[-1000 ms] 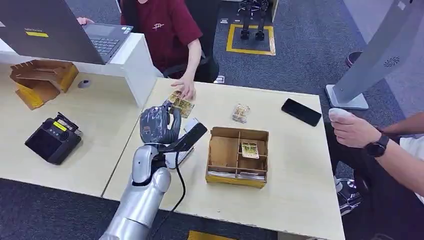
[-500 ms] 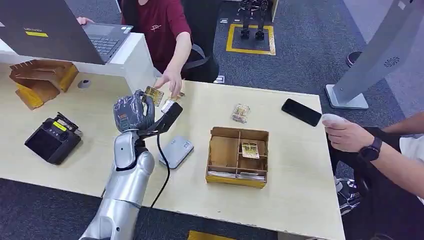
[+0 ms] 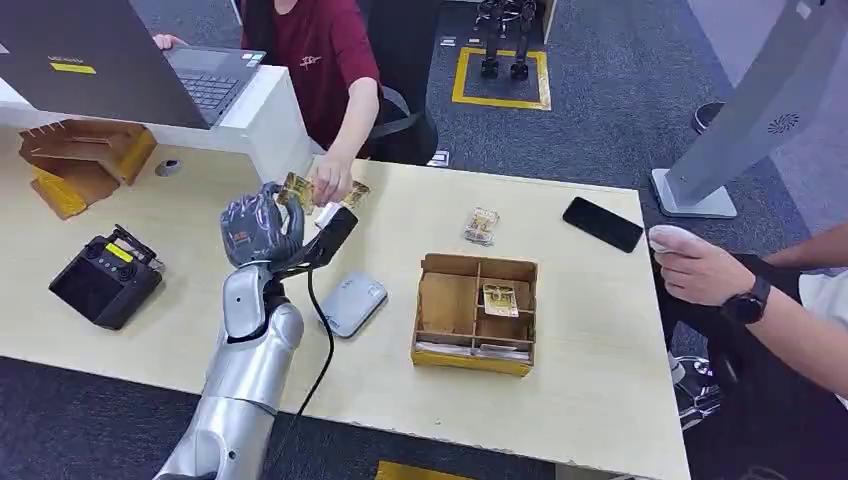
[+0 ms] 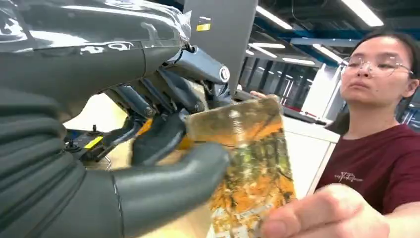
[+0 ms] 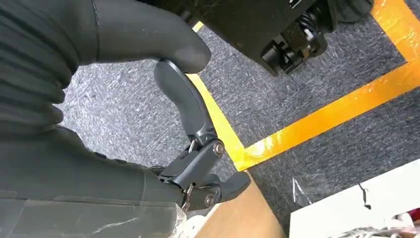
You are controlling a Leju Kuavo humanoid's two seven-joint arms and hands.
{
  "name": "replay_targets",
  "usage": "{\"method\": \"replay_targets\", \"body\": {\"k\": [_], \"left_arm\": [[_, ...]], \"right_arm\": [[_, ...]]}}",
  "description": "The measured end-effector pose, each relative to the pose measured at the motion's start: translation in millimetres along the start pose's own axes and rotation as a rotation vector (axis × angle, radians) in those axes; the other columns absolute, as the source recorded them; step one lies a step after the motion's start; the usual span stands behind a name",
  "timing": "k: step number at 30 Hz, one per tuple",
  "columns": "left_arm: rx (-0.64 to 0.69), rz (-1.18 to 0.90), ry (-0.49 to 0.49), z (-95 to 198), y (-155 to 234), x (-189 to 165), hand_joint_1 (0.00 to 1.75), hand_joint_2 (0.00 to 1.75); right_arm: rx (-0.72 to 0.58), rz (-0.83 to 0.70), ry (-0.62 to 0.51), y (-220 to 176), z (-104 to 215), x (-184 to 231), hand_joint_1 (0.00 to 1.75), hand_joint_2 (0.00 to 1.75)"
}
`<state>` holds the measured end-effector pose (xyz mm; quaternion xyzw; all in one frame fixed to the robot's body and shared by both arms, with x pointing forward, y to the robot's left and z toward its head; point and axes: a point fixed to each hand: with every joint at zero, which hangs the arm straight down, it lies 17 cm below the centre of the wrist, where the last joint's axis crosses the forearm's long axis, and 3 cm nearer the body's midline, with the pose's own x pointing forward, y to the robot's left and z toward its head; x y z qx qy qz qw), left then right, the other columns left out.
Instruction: Pass the card to the sensor for recognition and then transmit it.
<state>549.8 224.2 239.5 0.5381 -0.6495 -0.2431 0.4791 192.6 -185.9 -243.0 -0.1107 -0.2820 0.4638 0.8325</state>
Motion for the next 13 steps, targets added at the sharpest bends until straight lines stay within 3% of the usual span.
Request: {"method": "replay_targets", "body": {"k": [9, 13], "left_arm": [[0.066, 0.004, -0.004, -2, 16, -1, 0.0, 1.75], [0.098, -0.01, 0.024, -4, 26, -17, 0.0, 1.75]], "right_arm": [[0.0, -0.003, -0.001, 1, 0, 2, 0.0, 1.75], [-0.01, -0.01, -0.001, 0, 0, 2, 0.0, 1.75]]}}
